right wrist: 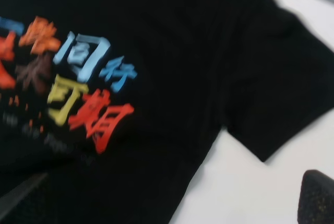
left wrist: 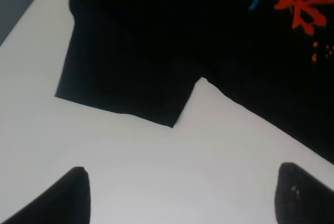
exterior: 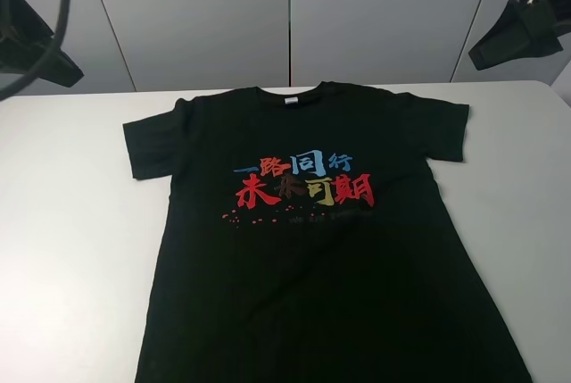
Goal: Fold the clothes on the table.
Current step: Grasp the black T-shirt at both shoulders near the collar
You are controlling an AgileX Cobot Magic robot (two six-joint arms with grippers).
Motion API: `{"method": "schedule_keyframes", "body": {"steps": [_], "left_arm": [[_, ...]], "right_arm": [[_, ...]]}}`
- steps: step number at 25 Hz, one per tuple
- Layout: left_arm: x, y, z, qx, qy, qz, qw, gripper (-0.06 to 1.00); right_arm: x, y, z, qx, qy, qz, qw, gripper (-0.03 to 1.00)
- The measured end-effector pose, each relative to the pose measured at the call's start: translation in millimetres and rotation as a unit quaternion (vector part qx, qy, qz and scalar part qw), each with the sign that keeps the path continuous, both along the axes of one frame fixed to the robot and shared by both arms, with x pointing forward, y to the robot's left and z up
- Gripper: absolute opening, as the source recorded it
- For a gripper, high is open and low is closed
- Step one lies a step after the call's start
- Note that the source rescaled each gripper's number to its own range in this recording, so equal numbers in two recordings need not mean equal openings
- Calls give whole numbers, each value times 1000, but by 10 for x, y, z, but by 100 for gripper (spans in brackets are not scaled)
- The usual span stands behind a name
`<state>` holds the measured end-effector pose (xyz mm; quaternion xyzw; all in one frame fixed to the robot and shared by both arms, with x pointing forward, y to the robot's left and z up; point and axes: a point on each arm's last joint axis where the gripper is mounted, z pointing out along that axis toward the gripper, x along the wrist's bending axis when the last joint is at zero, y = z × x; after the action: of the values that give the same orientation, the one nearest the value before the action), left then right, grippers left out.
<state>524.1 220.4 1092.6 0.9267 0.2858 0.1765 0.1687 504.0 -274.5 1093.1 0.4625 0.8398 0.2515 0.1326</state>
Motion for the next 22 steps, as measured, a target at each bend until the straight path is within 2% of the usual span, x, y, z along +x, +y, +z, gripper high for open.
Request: {"method": "schedule_keyframes", "body": {"steps": [4, 6, 11, 13, 17, 22], "left_arm": [[269, -321, -584, 77, 62, -66, 993, 92], [342, -479, -875, 102, 88, -93, 987, 92], [418, -853, -1410, 152, 94, -162, 970, 92], [434, -936, -1587, 174, 102, -175, 964, 92], [525, -1035, -1782, 188, 128, -158, 961, 92], [612, -1126, -1807, 178, 149, -158, 960, 92]], "right_arm": [[227, 7, -186, -7, 45, 29, 999, 100], [294, 7, -288, -13, 59, 47, 997, 100], [367, 11, -414, -18, 73, 69, 995, 100], [375, 26, -432, -19, 74, 76, 994, 100], [364, 147, -433, -28, 66, 113, 991, 100], [362, 263, -437, -37, 56, 141, 988, 100]]}}
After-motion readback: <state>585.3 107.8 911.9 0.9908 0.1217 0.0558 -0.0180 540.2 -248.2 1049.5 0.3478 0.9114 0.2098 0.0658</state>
